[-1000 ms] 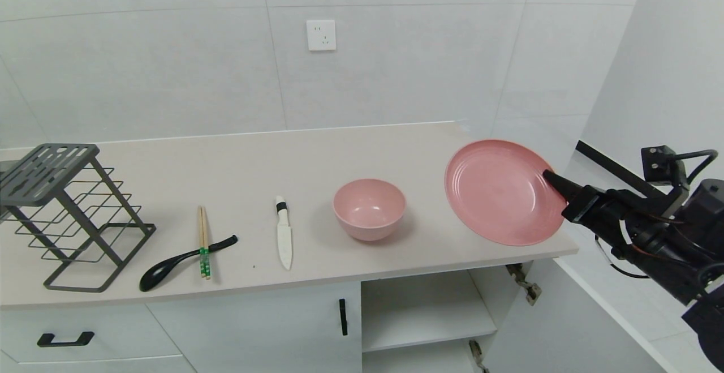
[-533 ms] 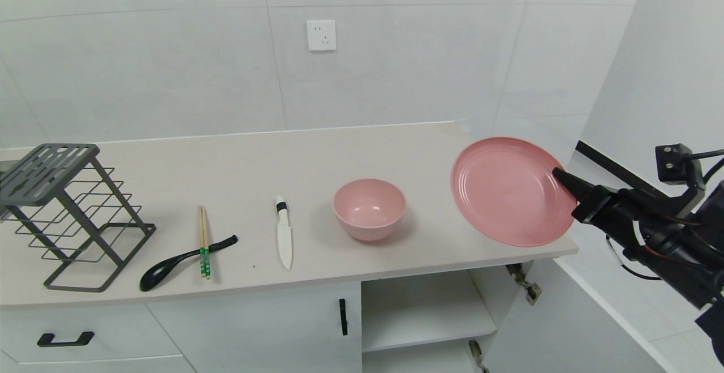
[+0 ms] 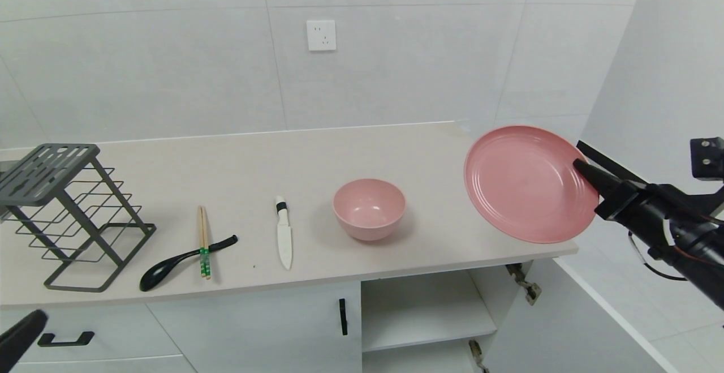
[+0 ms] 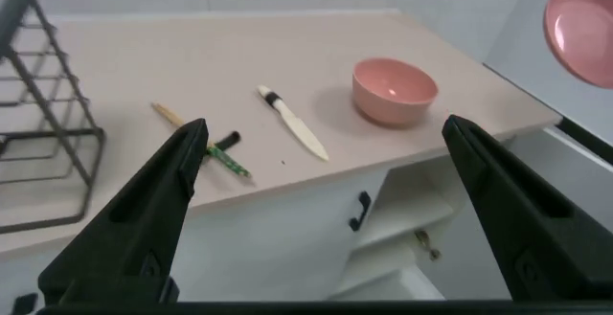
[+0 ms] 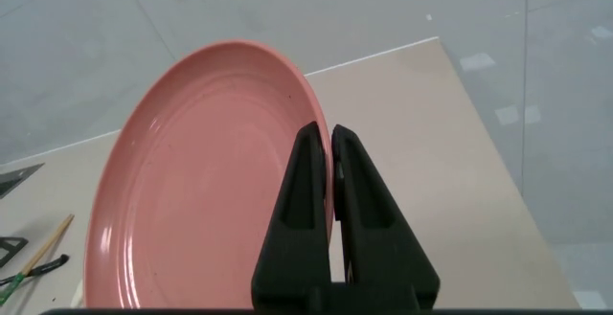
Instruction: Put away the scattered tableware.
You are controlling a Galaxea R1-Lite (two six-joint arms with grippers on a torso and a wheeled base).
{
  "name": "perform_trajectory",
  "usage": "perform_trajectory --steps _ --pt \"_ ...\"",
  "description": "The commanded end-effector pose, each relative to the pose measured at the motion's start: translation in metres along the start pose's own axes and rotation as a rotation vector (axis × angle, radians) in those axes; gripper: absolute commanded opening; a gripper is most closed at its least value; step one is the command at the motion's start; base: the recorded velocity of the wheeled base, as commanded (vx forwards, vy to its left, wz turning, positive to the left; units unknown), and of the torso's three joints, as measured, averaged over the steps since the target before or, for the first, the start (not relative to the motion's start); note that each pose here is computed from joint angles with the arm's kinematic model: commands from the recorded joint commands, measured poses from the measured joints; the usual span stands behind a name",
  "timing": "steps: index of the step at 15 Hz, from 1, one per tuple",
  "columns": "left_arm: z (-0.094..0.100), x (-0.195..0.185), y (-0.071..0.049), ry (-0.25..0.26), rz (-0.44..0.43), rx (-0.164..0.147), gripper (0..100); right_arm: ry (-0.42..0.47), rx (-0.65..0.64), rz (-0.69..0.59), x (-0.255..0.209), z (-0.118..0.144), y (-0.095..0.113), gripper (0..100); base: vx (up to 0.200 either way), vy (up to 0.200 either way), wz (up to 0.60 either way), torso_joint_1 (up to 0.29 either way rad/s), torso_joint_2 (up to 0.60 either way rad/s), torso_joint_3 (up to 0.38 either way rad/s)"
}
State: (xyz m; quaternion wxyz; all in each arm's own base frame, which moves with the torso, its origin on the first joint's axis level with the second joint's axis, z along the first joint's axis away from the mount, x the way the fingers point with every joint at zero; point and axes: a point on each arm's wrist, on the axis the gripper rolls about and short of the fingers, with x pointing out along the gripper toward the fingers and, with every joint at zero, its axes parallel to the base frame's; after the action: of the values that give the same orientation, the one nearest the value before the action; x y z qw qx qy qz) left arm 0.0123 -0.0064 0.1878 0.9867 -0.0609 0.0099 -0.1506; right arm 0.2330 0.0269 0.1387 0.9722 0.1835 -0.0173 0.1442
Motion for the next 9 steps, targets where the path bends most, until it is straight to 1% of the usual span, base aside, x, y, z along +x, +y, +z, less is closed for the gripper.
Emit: perform_trajectory --steps 1,3,4,5,6,7,8,9 --pt "0.006 0.057 0.007 0.233 -0.09 -0.08 100 -0.017 -0.003 0.003 -0.002 0.004 0.001 0 0.0 0.0 0.0 0.0 0.0 0.0" --pt "0.002 0.084 0.004 0.302 -0.162 -0.138 100 -0.024 -0.004 0.006 -0.003 0.006 0.002 0 0.0 0.0 0.0 0.0 0.0 0.0" --pt "0.002 0.087 0.003 0.309 -0.165 -0.141 100 -0.024 -0.004 0.006 -0.003 0.006 0.002 0 0.0 0.0 0.0 0.0 0.0 0.0" --pt "-0.004 0.111 0.004 0.355 -0.165 -0.151 100 -0.028 -0.005 0.006 -0.003 0.006 0.002 0 0.0 0.0 0.0 0.0 0.0 0.0" --pt "-0.008 0.124 0.005 0.382 -0.162 -0.157 100 -0.029 -0.005 0.003 -0.003 0.007 0.001 0 0.0 0.0 0.0 0.0 0.0 0.0" --pt "-0.01 0.13 0.005 0.399 -0.163 -0.158 100 -0.029 -0.006 0.001 -0.003 0.007 0.001 0 0.0 0.0 0.0 0.0 0.0 0.0" --pt "-0.014 0.141 0.003 0.43 -0.181 -0.159 100 -0.027 -0.005 0.002 -0.003 0.007 0.001 0 0.0 0.0 0.0 0.0 0.0 0.0" --pt "-0.016 0.147 -0.001 0.448 -0.197 -0.169 100 -0.03 -0.006 0.0 -0.003 0.007 0.0 0 0.0 0.0 0.0 0.0 0.0 0.0"
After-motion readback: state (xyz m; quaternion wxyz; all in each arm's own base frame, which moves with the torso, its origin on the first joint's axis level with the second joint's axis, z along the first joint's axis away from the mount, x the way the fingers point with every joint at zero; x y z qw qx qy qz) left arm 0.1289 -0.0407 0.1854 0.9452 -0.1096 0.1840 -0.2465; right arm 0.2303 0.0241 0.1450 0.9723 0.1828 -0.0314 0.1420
